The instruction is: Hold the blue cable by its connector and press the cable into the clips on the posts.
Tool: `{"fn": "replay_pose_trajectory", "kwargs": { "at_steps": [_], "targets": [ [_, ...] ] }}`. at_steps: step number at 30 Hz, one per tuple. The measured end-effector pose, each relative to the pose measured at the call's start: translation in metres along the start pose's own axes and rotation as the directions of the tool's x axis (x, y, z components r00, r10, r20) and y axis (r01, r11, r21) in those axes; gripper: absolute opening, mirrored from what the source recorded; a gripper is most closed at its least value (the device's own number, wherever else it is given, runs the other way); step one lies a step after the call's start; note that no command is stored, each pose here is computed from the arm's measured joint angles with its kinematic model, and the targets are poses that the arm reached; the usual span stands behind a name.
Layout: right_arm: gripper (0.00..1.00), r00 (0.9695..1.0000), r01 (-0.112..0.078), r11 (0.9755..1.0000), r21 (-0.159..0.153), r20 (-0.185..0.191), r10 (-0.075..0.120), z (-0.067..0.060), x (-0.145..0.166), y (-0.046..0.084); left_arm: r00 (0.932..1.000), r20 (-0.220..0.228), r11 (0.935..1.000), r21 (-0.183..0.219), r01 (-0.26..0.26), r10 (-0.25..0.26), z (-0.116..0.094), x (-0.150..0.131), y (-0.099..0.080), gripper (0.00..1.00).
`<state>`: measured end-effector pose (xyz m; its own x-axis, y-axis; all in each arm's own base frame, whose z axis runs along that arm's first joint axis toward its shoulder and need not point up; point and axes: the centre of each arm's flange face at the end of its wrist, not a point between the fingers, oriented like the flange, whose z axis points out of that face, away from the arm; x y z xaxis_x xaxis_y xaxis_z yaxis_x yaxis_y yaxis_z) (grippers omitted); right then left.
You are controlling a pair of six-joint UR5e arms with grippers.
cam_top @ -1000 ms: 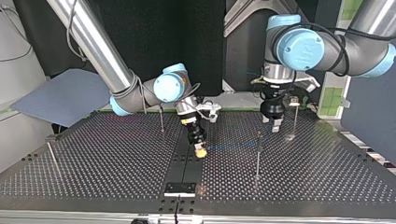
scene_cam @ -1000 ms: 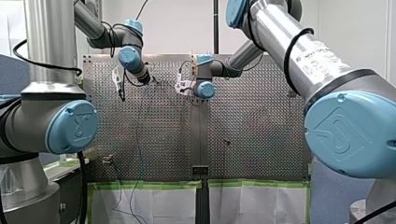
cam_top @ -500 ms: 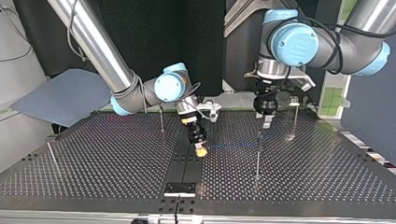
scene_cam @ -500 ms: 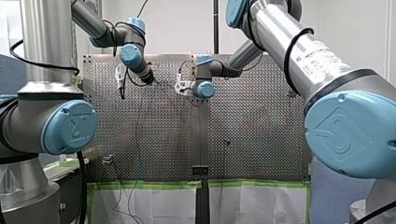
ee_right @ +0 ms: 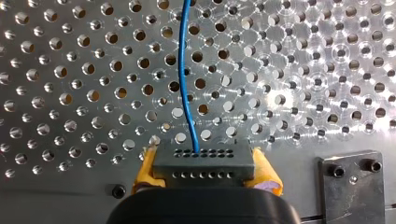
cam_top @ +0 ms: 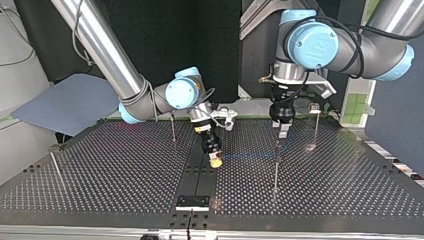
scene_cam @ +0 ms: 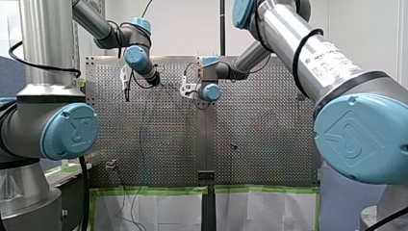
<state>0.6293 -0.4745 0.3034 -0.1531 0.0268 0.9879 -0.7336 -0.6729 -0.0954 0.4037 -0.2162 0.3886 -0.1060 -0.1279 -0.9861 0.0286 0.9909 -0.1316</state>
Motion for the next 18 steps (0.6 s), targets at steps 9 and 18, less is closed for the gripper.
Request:
{"fn": "replay_pose_trajectory", "kwargs": {
  "at_steps": [9, 18],
  "targets": [
    [0.0, 1.0, 0.001, 1.0, 0.0, 0.002, -0.001, -0.0003, -0.0004, 0.0, 1.0, 0.003, 1.0, -0.003, -0.001, 0.001, -0.0015, 0.0003, -0.0024, 1.0],
    [0.0, 1.0, 0.001, 1.0, -0.005, 0.003, -0.001, -0.0001, -0.0004, 0.0019, 1.0, 0.003, 1.0, 0.001, 0.0, 0.0, -0.002, 0.0006, -0.0038, 1.0]
  ]
}}
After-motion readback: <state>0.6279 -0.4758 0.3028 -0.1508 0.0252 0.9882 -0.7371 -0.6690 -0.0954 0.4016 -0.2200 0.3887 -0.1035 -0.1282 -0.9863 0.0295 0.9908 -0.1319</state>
